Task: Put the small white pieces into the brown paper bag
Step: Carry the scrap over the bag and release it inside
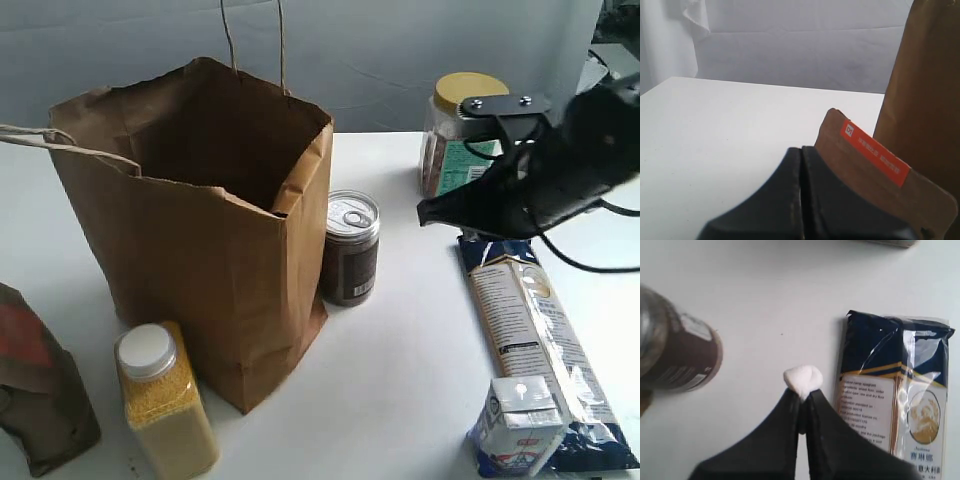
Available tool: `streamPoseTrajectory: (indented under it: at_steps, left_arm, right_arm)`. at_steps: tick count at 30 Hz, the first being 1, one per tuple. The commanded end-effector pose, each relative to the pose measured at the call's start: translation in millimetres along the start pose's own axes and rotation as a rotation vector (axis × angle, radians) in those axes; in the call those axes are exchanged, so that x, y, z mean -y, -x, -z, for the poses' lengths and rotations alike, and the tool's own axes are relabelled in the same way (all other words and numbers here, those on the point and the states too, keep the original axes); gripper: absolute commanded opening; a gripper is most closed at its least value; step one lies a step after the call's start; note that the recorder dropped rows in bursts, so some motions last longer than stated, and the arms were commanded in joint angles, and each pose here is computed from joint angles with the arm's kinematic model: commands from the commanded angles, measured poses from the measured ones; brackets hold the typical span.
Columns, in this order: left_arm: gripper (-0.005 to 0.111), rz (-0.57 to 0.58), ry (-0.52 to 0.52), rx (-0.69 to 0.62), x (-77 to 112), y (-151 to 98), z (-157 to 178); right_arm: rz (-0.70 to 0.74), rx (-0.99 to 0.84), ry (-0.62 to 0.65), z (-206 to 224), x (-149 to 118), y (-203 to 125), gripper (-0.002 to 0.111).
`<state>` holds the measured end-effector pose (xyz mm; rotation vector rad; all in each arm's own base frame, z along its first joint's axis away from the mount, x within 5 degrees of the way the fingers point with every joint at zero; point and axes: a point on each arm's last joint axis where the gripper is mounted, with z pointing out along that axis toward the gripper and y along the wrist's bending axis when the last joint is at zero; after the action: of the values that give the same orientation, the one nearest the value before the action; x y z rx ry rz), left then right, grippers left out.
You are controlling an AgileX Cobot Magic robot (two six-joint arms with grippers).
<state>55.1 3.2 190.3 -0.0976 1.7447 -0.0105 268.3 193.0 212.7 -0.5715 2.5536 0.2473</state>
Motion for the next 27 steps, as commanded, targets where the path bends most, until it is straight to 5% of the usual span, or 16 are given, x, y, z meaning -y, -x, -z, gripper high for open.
streamPoseTrajectory:
  at_steps: [1,13,27]
  left_arm:
    - [0.0,0.012,-0.008,0.003,0.5,-1,0]
    - [0.0,0.012,-0.008,0.003,0.5,-1,0]
    - [0.0,0.012,-0.008,0.003,0.5,-1,0]
  right_arm:
    - [0.009,0.168,0.092,46,-12,-30,0.0]
    - [0.174,0.612,0.519,152,-93,-46,0.0]
    - [0.242,0.56,0.492,117,-163,41,0.004]
